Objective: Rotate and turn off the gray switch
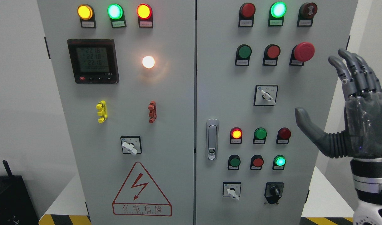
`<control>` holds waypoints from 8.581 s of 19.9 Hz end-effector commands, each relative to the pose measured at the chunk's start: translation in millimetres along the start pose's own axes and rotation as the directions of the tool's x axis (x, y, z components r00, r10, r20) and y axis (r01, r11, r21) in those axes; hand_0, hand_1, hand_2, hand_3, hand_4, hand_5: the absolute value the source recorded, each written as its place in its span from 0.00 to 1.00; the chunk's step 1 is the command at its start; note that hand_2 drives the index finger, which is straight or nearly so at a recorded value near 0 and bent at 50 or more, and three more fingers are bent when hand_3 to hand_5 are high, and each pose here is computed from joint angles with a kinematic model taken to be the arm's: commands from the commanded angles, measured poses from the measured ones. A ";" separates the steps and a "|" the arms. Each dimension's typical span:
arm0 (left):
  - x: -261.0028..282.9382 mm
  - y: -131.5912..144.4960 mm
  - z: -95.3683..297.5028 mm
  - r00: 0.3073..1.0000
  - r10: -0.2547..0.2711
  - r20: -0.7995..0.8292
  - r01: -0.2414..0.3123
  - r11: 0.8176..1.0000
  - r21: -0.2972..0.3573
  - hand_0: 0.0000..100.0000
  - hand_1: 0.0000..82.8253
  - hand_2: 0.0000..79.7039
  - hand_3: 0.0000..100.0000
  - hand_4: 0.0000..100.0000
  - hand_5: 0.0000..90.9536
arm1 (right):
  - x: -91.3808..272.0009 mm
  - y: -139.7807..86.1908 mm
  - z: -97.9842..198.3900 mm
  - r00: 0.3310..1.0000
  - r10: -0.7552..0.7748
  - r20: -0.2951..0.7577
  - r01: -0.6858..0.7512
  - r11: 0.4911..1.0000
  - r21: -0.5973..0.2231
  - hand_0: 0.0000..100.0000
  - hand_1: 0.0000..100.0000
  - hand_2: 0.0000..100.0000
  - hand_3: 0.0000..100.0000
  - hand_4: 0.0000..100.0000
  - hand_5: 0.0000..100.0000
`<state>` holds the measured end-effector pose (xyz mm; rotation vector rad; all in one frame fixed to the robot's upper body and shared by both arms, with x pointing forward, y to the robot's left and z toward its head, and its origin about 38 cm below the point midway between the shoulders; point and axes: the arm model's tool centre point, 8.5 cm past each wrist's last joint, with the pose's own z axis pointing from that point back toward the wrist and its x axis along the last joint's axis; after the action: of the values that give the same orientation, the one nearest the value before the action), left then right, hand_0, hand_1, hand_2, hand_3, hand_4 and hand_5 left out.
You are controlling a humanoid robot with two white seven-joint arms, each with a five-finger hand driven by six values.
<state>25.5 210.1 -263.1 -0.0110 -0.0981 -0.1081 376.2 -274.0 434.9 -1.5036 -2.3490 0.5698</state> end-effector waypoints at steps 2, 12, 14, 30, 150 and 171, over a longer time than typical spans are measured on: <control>0.0 -0.1 0.0 0.999 0.032 0.000 -0.032 0.999 0.002 0.12 0.47 0.00 0.00 0.00 0.00 | 0.4 -2.8 -0.3 1.000 0.002 0.002 -0.002 1.000 -0.009 0.27 0.28 0.07 0.06 0.00 0.00; 0.0 -0.1 0.0 0.999 0.032 0.000 -0.032 0.999 0.002 0.12 0.47 0.00 0.00 0.00 0.00 | 0.8 -1.8 -0.7 1.000 -0.001 0.000 0.001 1.000 -0.008 0.28 0.28 0.12 0.16 0.04 0.00; 0.0 -0.1 0.0 0.999 0.032 0.000 -0.032 0.999 0.002 0.12 0.47 0.00 0.00 0.00 0.00 | 2.4 1.2 -0.1 1.000 -0.010 -0.002 0.010 1.000 -0.004 0.29 0.29 0.19 0.27 0.17 0.03; -0.5 -0.2 0.1 0.999 0.032 -0.001 -0.032 0.999 0.002 0.12 0.47 0.00 0.00 0.00 0.00 | 24.4 26.7 3.4 0.994 -0.094 -0.055 0.096 0.995 0.035 0.17 0.37 0.22 0.64 0.70 0.88; -0.1 0.8 0.0 0.999 0.032 0.000 -0.032 0.999 0.004 0.12 0.47 0.00 0.00 0.00 0.00 | 15.7 84.8 -32.8 0.945 -0.074 -0.318 0.135 0.975 0.176 0.25 0.39 0.67 0.83 0.80 0.93; 0.0 -0.1 0.0 0.999 0.032 0.000 -0.032 0.999 0.002 0.12 0.47 0.00 0.00 0.00 0.00 | 19.3 84.2 -36.9 0.948 -0.081 -0.307 0.139 0.975 0.174 0.29 0.36 0.69 0.87 0.81 0.93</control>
<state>25.5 210.1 -263.1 -0.0109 -0.0981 -0.1081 451.5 -221.1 426.5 -1.2668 -2.0613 0.4823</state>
